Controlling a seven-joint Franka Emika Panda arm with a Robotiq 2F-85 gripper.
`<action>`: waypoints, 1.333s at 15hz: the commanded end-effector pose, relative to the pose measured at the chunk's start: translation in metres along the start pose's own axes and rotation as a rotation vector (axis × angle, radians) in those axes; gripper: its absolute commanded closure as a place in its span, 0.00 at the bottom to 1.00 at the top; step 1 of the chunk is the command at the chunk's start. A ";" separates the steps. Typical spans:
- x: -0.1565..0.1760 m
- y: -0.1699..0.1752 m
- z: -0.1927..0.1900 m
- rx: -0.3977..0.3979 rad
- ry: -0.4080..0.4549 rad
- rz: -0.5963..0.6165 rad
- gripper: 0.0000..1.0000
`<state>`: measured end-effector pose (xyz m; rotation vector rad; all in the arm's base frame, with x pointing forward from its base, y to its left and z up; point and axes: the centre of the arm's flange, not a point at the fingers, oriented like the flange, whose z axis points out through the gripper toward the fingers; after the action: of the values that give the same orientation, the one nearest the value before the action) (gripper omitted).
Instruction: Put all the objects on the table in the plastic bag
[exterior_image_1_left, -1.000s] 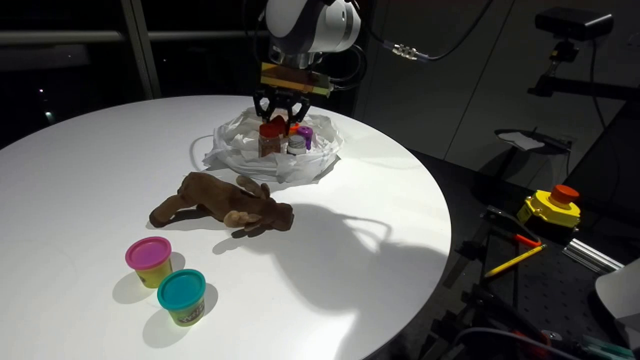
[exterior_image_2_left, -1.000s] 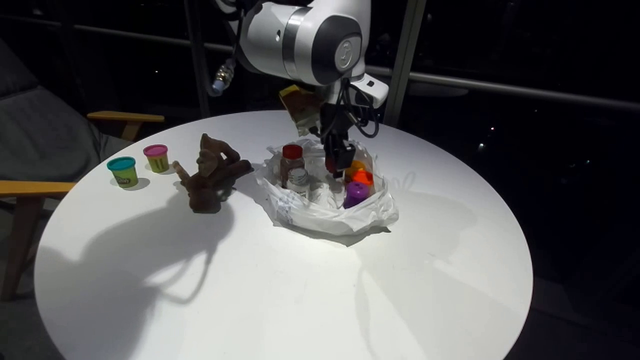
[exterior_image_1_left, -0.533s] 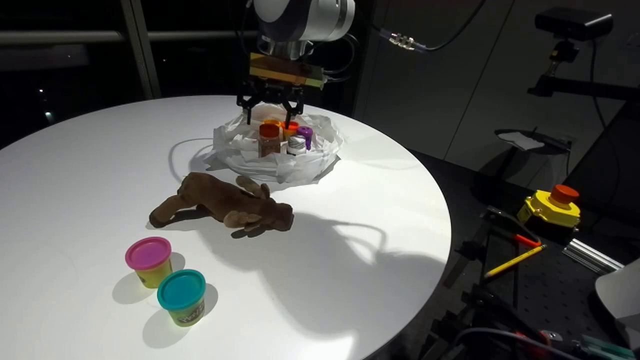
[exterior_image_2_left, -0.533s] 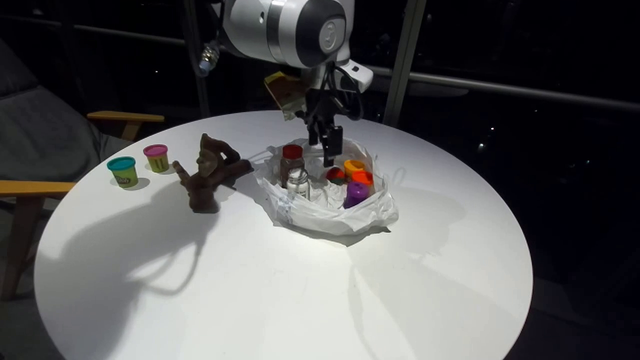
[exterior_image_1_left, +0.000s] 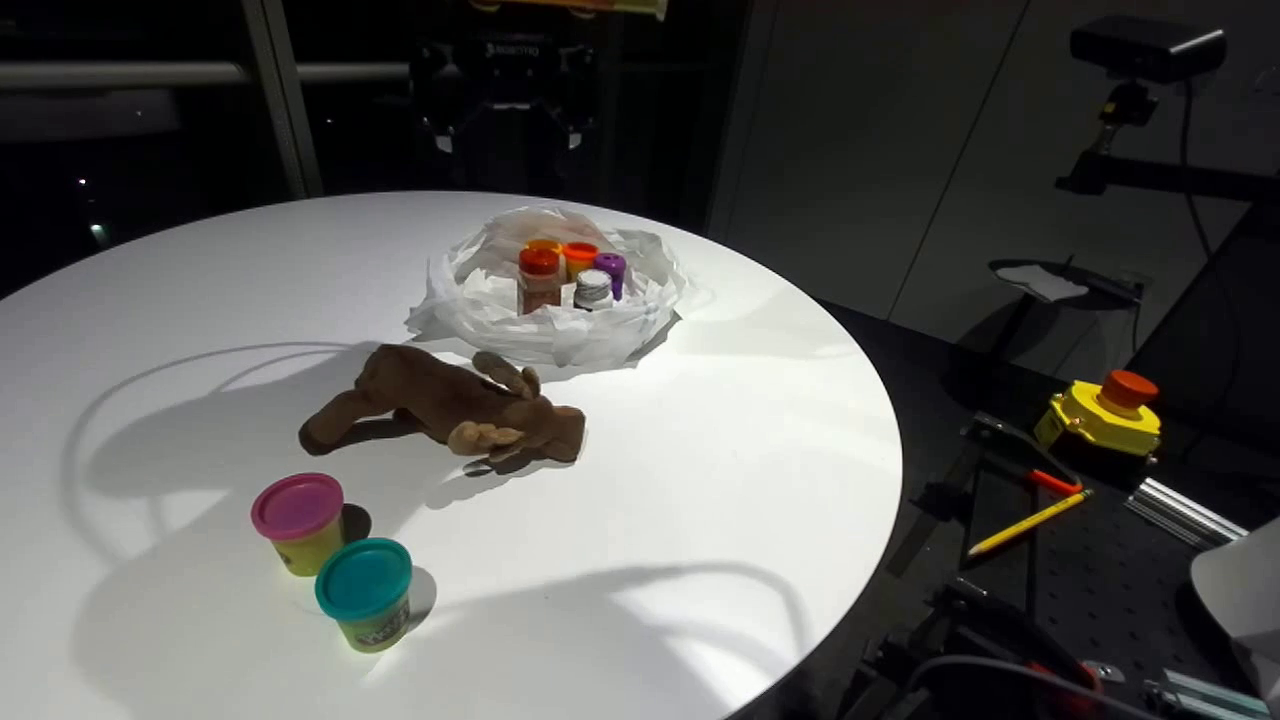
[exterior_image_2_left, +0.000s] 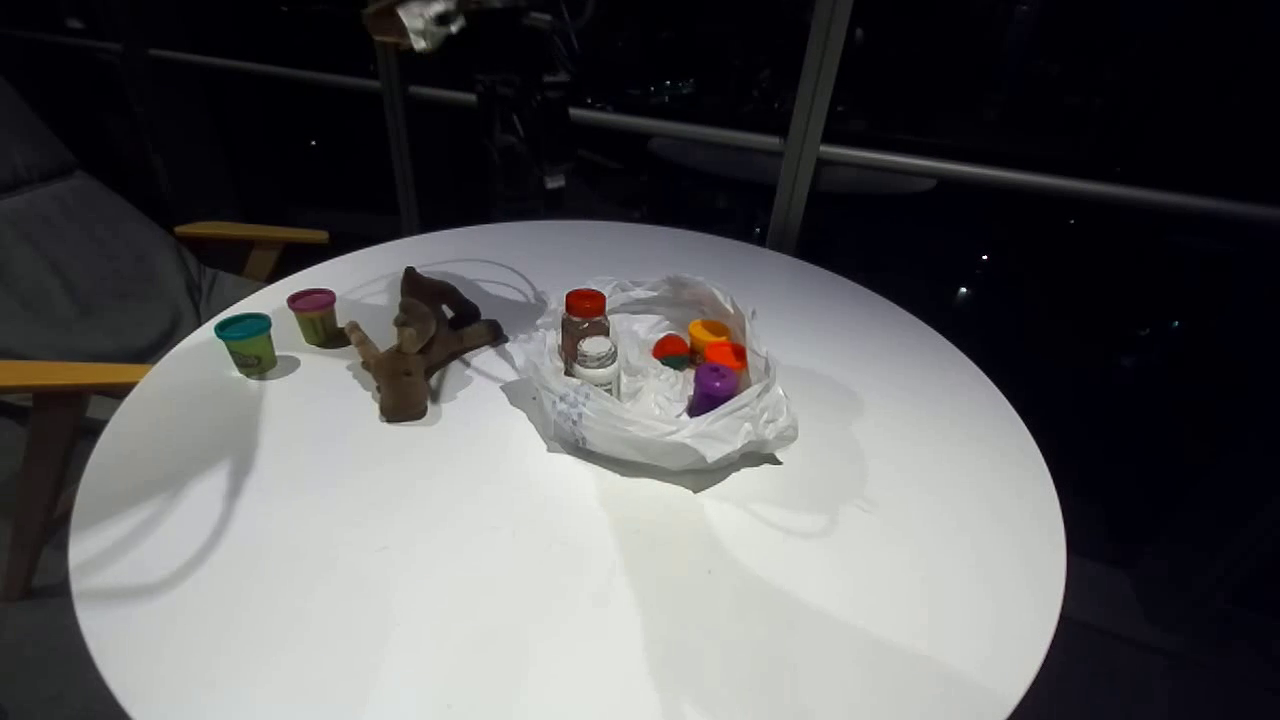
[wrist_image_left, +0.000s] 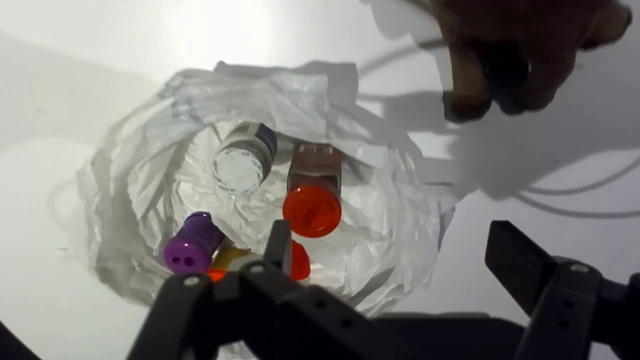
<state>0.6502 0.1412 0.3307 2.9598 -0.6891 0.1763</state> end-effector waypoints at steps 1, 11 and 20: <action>-0.074 -0.032 -0.048 -0.078 -0.100 -0.164 0.00; -0.220 -0.097 -0.007 0.151 -0.235 -0.485 0.00; -0.265 -0.107 0.089 0.228 0.056 -0.570 0.00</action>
<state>0.4751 0.3356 0.2199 3.2162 0.1805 0.1712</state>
